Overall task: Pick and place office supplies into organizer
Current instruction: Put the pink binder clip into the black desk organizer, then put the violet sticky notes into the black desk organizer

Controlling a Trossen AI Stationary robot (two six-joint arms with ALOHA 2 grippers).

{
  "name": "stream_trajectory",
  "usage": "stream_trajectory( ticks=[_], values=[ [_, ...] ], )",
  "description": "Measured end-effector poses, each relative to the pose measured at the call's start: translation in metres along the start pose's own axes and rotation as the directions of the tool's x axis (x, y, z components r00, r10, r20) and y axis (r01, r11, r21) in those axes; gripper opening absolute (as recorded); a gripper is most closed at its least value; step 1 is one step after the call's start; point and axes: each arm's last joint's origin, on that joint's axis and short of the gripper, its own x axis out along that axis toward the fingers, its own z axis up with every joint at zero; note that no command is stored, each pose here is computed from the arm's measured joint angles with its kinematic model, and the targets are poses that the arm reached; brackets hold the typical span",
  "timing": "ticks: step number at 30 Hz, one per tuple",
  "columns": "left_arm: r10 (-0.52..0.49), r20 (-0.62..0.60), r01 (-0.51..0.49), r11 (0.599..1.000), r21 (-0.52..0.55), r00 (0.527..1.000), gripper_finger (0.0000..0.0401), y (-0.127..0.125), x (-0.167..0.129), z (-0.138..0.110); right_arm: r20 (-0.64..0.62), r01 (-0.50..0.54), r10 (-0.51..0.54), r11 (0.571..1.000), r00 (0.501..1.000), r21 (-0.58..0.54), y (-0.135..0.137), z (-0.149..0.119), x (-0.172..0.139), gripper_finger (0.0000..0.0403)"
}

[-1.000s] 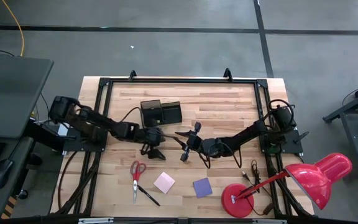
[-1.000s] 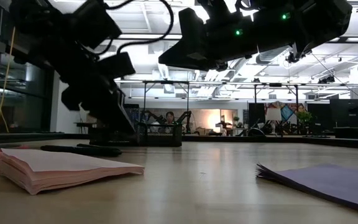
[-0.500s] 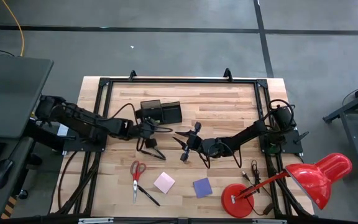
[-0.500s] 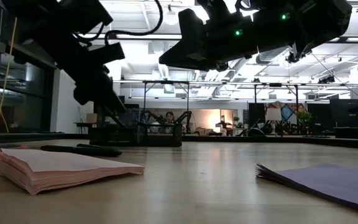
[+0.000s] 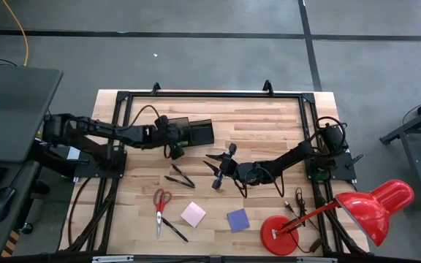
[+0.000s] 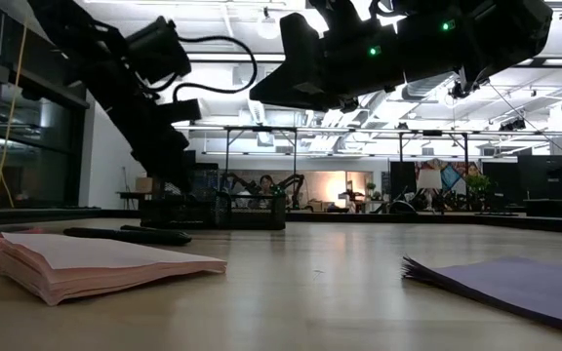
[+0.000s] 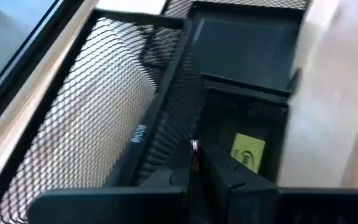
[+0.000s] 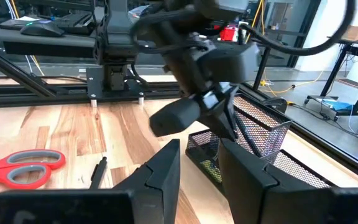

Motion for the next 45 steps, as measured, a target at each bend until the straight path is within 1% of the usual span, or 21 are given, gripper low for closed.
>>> stream_trajectory(
  ticks=[6, 12, 17, 20, 26, 29, 33, 37, 40, 45],
  values=[
    [-0.058, -0.011, 0.057, 0.998, -0.028, 0.998, 0.0005, 0.004, 0.002, 0.0, 0.0, 0.0, 0.0, 1.0, 1.0, -0.002, 0.0, 0.0, 0.0, 0.0103],
    [-0.048, -0.011, 0.047, 0.994, -0.103, 0.999, 0.0005, 0.005, 0.002, 0.0, 0.0, 0.0, 0.0, 1.0, 1.0, -0.001, 0.0, 0.0, 0.0, 0.0103],
    [-0.064, -0.012, 0.063, 0.992, -0.111, 0.998, 0.0012, 0.004, 0.002, 0.0, 0.0, 0.0, 0.0, 1.0, 1.0, 0.005, 0.0, 0.0, 0.0, 0.0103],
    [-0.087, -0.014, 0.085, 0.99, -0.11, 0.996, 0.0038, 0.004, 0.002, 0.0, 0.0, 0.0, 0.0, 1.0, 1.0, 0.005, 0.0, 0.0, 0.0, 0.0103],
    [-0.101, -0.015, 0.099, 0.987, -0.126, 0.995, 0.0117, 0.003, 0.002, 0.0, 0.0, 0.001, -0.001, 1.0, 1.0, 0.006, 0.0, 0.0, 0.0, 0.0103],
    [-0.104, -0.015, 0.101, 0.987, -0.127, 0.994, 0.0146, 0.003, 0.002, 0.0, -0.002, 0.003, -0.003, 1.0, 1.0, 0.008, -0.002, 0.0, 0.001, 0.0103],
    [-0.173, -0.011, 0.17, 0.977, -0.13, 0.985, 0.0167, 0.001, 0.002, 0.001, -0.015, -0.008, 0.009, 1.0, 1.0, 0.012, -0.002, -0.002, 0.002, 0.0103],
    [-0.27, 0.009, 0.268, 0.955, -0.129, 0.963, 0.0174, -0.002, 0.001, 0.003, -0.018, -0.008, 0.008, 1.0, 1.0, 0.012, -0.003, -0.002, 0.003, 0.0103],
    [-0.351, 0.013, 0.351, 0.933, -0.077, 0.936, 0.0171, -0.006, 0.0, 0.004, -0.019, -0.011, 0.011, 1.0, 1.0, 0.011, -0.003, -0.002, 0.003, 0.0103],
    [-0.422, 0.002, 0.422, 0.907, 0.013, 0.907, 0.0157, -0.021, -0.006, 0.002, -0.024, -0.011, 0.011, 1.0, 1.0, 0.011, -0.003, -0.003, 0.003, 0.0103]
  ],
)
